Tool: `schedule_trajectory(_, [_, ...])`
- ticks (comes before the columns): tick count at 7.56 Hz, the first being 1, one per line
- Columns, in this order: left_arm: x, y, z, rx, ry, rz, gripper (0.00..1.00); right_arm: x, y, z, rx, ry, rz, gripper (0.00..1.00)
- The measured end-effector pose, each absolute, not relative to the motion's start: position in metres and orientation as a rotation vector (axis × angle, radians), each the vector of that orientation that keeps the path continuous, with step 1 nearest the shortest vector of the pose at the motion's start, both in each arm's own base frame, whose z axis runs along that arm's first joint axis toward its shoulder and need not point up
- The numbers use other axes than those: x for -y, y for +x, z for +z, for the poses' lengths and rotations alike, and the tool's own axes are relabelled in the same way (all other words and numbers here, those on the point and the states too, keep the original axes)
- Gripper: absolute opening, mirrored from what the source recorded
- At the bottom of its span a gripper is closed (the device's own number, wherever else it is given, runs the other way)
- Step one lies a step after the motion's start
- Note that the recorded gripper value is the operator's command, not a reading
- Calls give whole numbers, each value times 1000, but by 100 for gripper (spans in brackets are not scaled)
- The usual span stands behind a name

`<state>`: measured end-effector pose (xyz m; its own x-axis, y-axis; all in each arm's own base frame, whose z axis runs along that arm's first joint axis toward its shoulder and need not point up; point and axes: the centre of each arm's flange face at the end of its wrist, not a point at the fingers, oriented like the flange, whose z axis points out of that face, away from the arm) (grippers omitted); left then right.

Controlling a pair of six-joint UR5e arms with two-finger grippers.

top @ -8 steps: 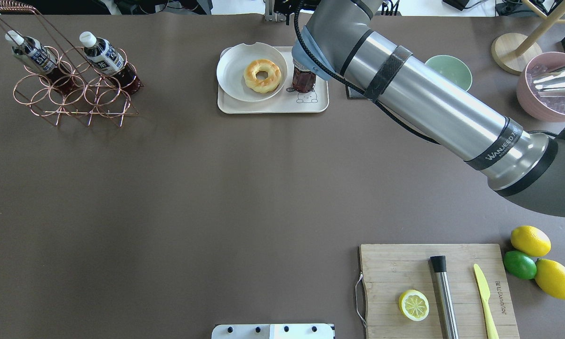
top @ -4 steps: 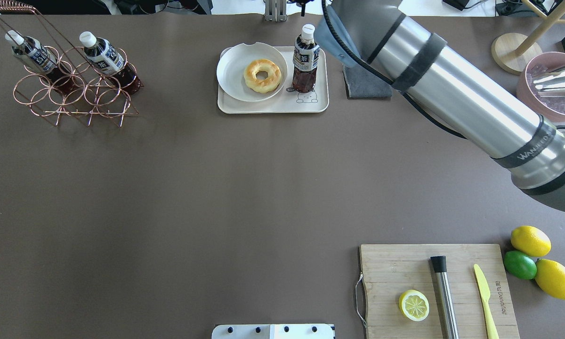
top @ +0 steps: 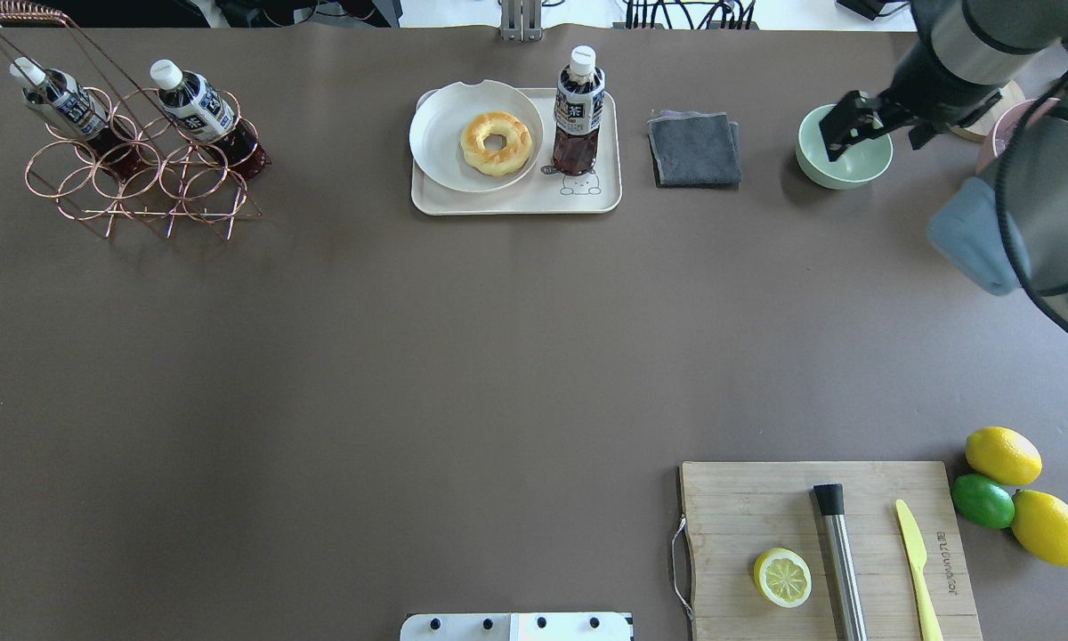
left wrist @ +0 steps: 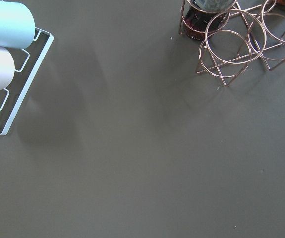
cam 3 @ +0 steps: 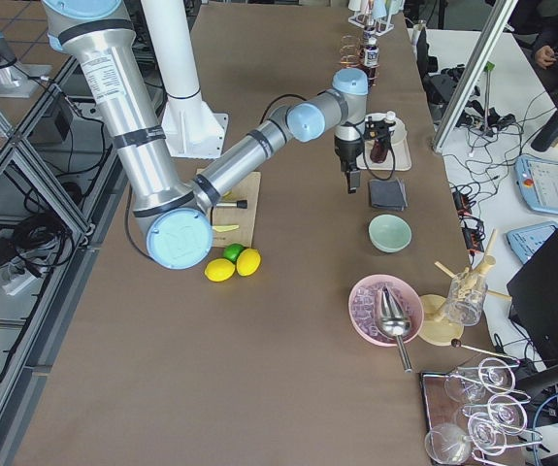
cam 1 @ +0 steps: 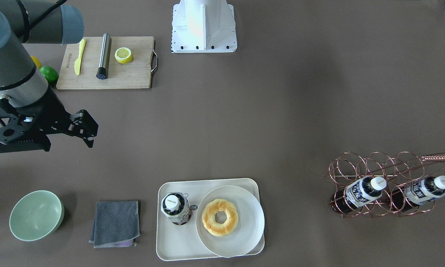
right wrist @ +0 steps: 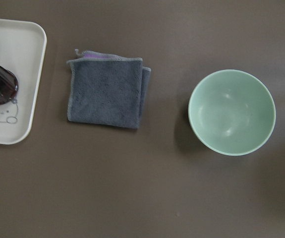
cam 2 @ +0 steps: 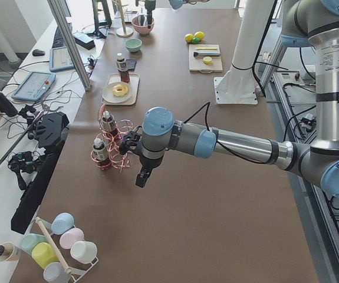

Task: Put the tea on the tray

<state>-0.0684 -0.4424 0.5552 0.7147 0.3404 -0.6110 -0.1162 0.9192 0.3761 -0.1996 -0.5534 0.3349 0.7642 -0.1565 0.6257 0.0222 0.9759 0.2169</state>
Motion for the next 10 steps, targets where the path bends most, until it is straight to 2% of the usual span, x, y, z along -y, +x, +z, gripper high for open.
schedule_trajectory(4, [420,-70,587,-730,290,276,99,492,-31,511,660,107,-234,100])
schedule_trajectory(7, [409,-74,620,-739,226,243,99,442,64,633,657,4,-199,100])
schedule_trajectory(10, [389,-79,665,-751,137,183,99,421,80,686,665,-61,-173,100])
